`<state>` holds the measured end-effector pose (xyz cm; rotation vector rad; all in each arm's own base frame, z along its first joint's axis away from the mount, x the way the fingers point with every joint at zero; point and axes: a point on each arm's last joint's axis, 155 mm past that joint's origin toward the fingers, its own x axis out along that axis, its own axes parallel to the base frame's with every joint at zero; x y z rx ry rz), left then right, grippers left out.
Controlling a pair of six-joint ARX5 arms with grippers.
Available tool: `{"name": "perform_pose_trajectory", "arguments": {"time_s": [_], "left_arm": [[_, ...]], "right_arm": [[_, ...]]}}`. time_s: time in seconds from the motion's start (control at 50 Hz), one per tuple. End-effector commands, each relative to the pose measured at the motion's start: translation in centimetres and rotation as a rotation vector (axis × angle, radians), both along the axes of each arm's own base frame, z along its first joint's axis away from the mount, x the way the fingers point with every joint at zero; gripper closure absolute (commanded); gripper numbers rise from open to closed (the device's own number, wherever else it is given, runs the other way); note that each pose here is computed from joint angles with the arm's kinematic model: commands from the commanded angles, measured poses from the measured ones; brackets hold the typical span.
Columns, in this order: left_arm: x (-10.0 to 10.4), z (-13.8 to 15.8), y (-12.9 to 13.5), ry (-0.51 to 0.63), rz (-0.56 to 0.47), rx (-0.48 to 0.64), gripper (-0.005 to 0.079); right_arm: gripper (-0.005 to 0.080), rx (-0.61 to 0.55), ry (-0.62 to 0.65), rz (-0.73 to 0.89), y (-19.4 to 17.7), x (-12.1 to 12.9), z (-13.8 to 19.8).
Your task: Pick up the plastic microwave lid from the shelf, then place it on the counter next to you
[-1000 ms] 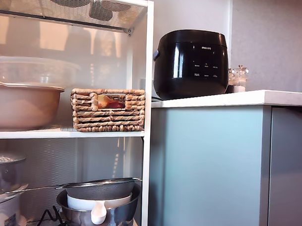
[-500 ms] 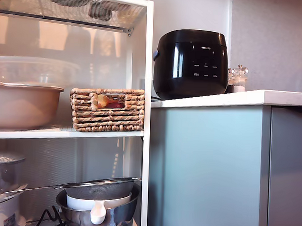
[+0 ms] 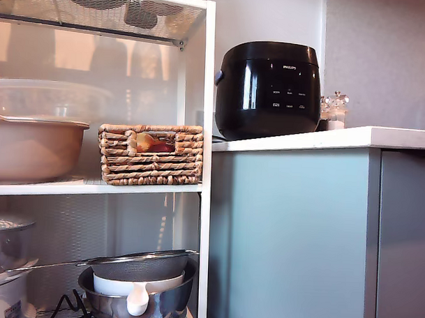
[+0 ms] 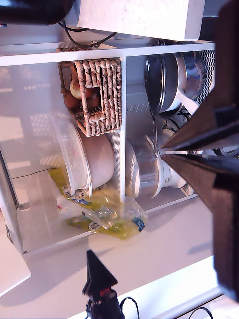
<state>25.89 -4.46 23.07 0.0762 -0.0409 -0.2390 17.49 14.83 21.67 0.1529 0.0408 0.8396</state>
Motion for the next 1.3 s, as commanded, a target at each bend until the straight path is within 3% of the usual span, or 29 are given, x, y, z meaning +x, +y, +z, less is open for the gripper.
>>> {"name": "perform_pose_trajectory", "arguments": {"time_s": [0.0,0.12,0.22,0.44,0.52,0.88,1.28], "left_arm": [[0.5,1.1,0.2,-0.010,0.010,0.050,0.0764],[1.9,2.1,0.2,0.005,0.011,0.148,0.0755],[3.2,3.1,-0.1,0.009,-0.005,0.270,0.0689],[6.6,2.3,-0.6,0.171,-0.103,0.558,0.0369],[7.8,2.2,-0.8,0.214,-0.136,0.635,0.0297],[13.7,3.5,-0.8,0.303,-0.205,0.849,0.0295],[19.4,1.9,0.6,0.407,-0.209,0.939,0.0296]], "right_arm": [[0.0764,0.005,0.006,-0.012,-0.1,0.2,0.0],[0.0764,0.005,0.007,-0.020,-0.2,0.3,0.0],[0.0764,0.004,0.010,-0.025,-0.2,0.4,-0.1],[0.0764,-0.001,0.032,-0.046,-0.5,0.7,-0.6],[0.0764,-0.004,0.042,-0.047,-0.5,0.7,-0.8],[0.0764,-0.051,0.046,-0.071,-0.8,1.0,-1.8],[0.0764,-0.051,0.046,-0.071,-0.8,1.0,-1.8]]}}
